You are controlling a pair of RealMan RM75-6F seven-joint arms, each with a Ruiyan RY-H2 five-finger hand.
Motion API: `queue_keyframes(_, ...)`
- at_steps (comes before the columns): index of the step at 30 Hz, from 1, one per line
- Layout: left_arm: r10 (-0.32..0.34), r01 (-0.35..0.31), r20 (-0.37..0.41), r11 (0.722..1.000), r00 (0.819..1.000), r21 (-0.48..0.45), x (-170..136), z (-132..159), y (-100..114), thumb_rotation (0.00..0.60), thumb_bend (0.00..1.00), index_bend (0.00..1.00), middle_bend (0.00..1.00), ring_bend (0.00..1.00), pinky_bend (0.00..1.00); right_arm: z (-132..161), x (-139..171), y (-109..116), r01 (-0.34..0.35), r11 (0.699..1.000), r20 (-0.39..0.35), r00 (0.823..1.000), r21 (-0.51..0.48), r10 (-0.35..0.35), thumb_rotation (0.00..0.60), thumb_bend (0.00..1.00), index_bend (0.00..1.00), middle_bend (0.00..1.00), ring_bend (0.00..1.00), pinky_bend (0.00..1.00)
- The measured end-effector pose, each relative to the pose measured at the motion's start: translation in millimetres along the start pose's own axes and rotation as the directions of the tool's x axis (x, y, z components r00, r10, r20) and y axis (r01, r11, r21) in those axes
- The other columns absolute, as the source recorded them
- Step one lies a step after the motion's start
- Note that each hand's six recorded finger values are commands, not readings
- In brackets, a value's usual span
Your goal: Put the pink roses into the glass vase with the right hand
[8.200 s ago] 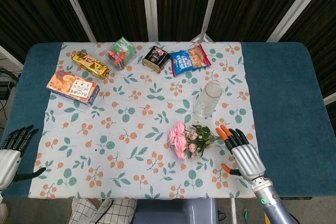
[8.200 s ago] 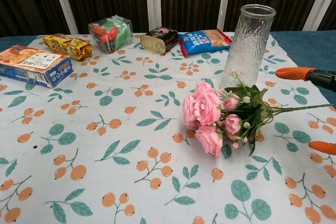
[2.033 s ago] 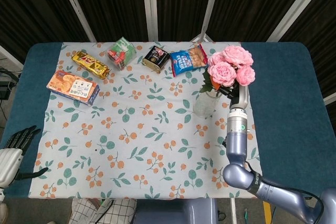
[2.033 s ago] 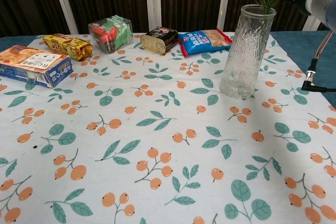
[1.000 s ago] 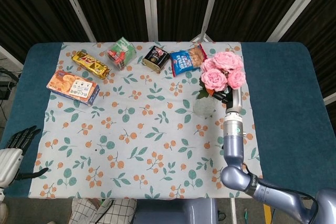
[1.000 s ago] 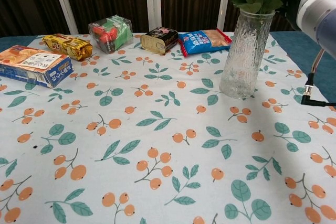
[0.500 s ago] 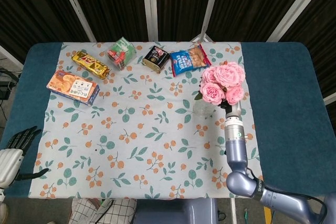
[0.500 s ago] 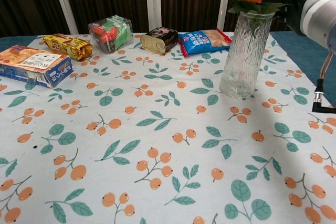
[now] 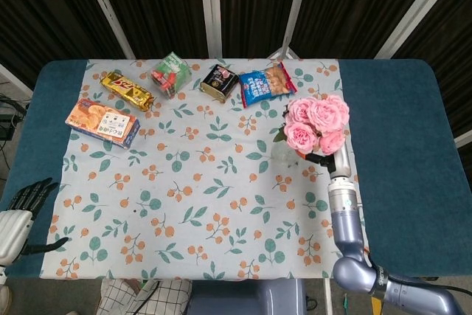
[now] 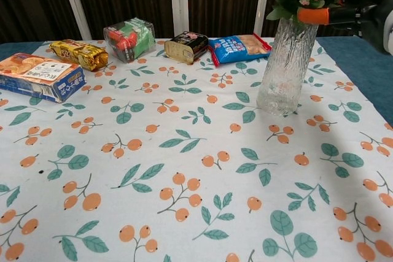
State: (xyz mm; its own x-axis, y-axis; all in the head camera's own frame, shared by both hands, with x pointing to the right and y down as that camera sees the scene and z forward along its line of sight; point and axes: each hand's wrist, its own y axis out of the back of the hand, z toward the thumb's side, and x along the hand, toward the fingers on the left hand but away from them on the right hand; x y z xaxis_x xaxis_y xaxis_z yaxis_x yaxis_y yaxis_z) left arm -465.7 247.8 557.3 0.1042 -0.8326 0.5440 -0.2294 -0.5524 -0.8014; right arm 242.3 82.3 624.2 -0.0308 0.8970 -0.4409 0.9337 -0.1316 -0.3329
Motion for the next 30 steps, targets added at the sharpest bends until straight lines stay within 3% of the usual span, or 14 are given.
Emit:
queue_keyframes(11, 0.006, -0.006, 0.006, 1.0, 1.0, 0.004, -1, 2, 0, 0.6, 0.0, 0.0, 0.0, 0.0, 0.0, -13, 27, 28, -0.019, 0.989, 0.007, 1.0, 0.15, 0.018, 0.6, 0.29, 0.0, 0.0, 0.0, 0.0)
queue_keyframes(18, 0.016, -0.017, 0.016, 0.999, 1.0, 0.03, -2, 2, 1, 0.6, 0.0, 0.0, 0.0, 0.0, 0.0, -30, 54, 58, -0.03, 0.946, 0.014, 1.0, 0.324, 0.027, 0.6, 0.29, 0.0, 0.0, 0.0, 0.0)
queue_keyframes(24, 0.031, -0.032, 0.021, 0.998, 0.999, 0.05, -2, 3, 1, 0.6, 0.0, 0.0, 0.0, 0.0, 0.0, -42, 83, 93, -0.002, 0.863, -0.01, 1.0, 0.505, 0.009, 0.6, 0.29, 0.0, 0.0, 0.0, 0.0)
queue_keyframes(27, 0.034, -0.035, 0.019, 0.997, 0.999, 0.062, -2, 2, 1, 0.6, 0.0, 0.0, 0.0, 0.0, 0.0, -45, 96, 113, 0.034, 0.78, -0.051, 0.999, 0.625, -0.003, 0.6, 0.29, 0.0, 0.0, 0.0, 0.0)
queue_keyframes(30, 0.033, -0.034, 0.018, 0.997, 0.999, 0.075, -2, 2, 1, 0.6, 0.0, 0.0, 0.0, 0.0, 0.0, -48, 112, 135, 0.089, 0.676, -0.105, 0.994, 0.732, -0.017, 0.6, 0.29, 0.0, 0.0, 0.0, 0.0)
